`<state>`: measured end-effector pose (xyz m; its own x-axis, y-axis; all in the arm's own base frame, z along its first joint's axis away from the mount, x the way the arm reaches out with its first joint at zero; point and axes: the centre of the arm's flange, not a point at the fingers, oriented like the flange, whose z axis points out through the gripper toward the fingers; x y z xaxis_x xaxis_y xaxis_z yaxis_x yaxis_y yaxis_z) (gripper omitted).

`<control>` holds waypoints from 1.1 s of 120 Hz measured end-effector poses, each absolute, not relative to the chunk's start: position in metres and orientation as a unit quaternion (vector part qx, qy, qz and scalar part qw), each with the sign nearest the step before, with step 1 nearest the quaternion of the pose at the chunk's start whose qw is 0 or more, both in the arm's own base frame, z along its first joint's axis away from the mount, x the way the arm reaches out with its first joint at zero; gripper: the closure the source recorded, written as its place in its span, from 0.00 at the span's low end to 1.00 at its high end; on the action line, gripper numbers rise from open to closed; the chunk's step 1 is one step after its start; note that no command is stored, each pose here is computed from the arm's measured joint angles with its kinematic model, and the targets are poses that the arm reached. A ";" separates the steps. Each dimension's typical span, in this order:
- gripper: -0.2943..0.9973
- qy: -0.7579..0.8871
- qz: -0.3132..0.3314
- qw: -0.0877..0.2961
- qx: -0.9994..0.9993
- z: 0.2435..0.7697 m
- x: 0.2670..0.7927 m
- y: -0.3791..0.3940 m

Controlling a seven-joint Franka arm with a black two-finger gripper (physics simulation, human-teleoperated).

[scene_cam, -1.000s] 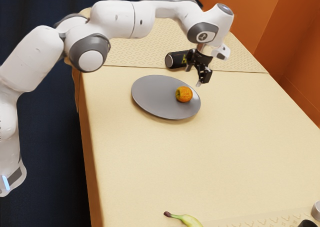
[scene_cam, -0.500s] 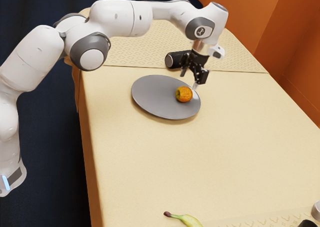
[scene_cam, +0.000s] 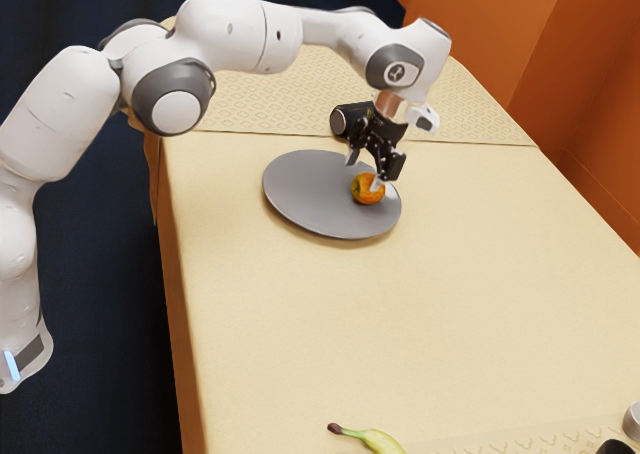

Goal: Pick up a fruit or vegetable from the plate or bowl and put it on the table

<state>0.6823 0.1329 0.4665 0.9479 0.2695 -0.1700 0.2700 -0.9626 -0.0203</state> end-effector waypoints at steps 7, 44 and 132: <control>0.23 0.136 -0.087 0.002 0.987 0.465 0.682 0.131; 0.23 0.129 -0.083 0.010 0.988 0.446 0.688 0.119; 0.32 0.010 0.024 0.042 0.999 0.518 0.701 -0.065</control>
<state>0.7005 -0.0651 0.5184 0.9987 0.0219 0.0462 0.0180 -0.9963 0.0845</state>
